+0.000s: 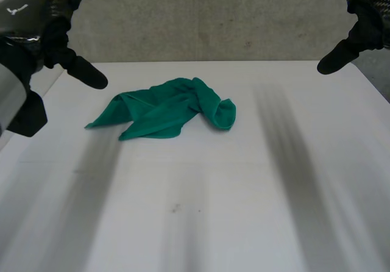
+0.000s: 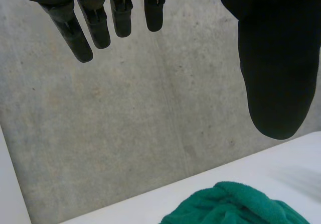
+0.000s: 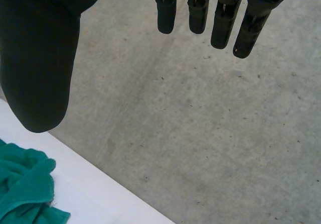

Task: Fold the towel.

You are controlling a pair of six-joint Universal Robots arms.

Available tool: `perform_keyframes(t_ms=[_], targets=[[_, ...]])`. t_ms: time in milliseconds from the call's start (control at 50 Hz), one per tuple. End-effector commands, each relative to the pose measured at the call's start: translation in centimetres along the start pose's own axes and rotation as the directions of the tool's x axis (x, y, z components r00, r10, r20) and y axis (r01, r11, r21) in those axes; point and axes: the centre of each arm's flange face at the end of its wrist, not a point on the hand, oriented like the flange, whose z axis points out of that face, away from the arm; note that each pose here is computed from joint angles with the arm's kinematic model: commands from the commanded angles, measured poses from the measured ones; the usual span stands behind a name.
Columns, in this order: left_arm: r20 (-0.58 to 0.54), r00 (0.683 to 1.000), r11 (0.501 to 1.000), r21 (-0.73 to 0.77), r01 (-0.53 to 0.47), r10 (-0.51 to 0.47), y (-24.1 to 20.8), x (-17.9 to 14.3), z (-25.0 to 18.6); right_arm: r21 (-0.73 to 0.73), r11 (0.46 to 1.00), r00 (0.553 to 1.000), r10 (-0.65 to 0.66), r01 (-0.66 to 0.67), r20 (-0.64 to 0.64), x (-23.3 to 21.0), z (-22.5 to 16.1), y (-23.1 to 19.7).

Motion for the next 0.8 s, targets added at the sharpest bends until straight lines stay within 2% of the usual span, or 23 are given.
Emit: perform_keyframes(t_ms=[20, 120, 160, 300, 340, 380, 440, 500, 800], targets=[[0.004, 0.999, 0.993, -0.109, -0.035, 0.036, 4.9, 0.1, 3.8, -0.05, 0.996, 0.995, -0.068, 0.072, 0.074, -1.2, 1.5, 2.7], [-0.013, 0.986, 0.957, -0.24, -0.166, 0.168, 10.6, -0.1, 7.2, -0.105, 0.981, 0.982, -0.153, 0.165, 0.113, -1.8, 2.7, 5.3], [-0.019, 0.981, 0.947, -0.259, -0.192, 0.194, 12.2, -0.2, 8.3, -0.136, 0.972, 0.976, -0.175, 0.193, 0.129, -2.2, 3.1, 6.6], [-0.031, 0.967, 0.938, -0.239, -0.252, 0.252, 18.5, -0.2, 12.9, -0.204, 0.957, 0.97, -0.174, 0.207, 0.169, -3.2, 4.4, 9.8], [-0.067, 0.957, 0.931, -0.219, -0.291, 0.283, 21.6, 0.1, 14.7, -0.214, 0.955, 0.97, -0.173, 0.207, 0.169, -3.2, 4.6, 10.3], [-0.083, 0.951, 0.927, -0.215, -0.309, 0.298, 22.3, 0.2, 15.1, -0.216, 0.954, 0.97, -0.173, 0.208, 0.169, -3.2, 4.7, 10.5], [-0.139, 0.918, 0.896, -0.205, -0.393, 0.371, 25.1, 0.4, 16.5, -0.223, 0.952, 0.97, -0.172, 0.208, 0.17, -3.2, 4.8, 10.9], [-0.146, 0.906, 0.884, -0.205, -0.421, 0.398, 26.6, -0.2, 17.3, -0.222, 0.953, 0.97, -0.172, 0.208, 0.169, -3.2, 4.8, 11.1], [-0.161, 0.905, 0.894, -0.161, -0.418, 0.394, 28.6, -0.3, 19.6, -0.24, 0.947, 0.969, -0.172, 0.212, 0.176, -3.5, 5.1, 12.3]])
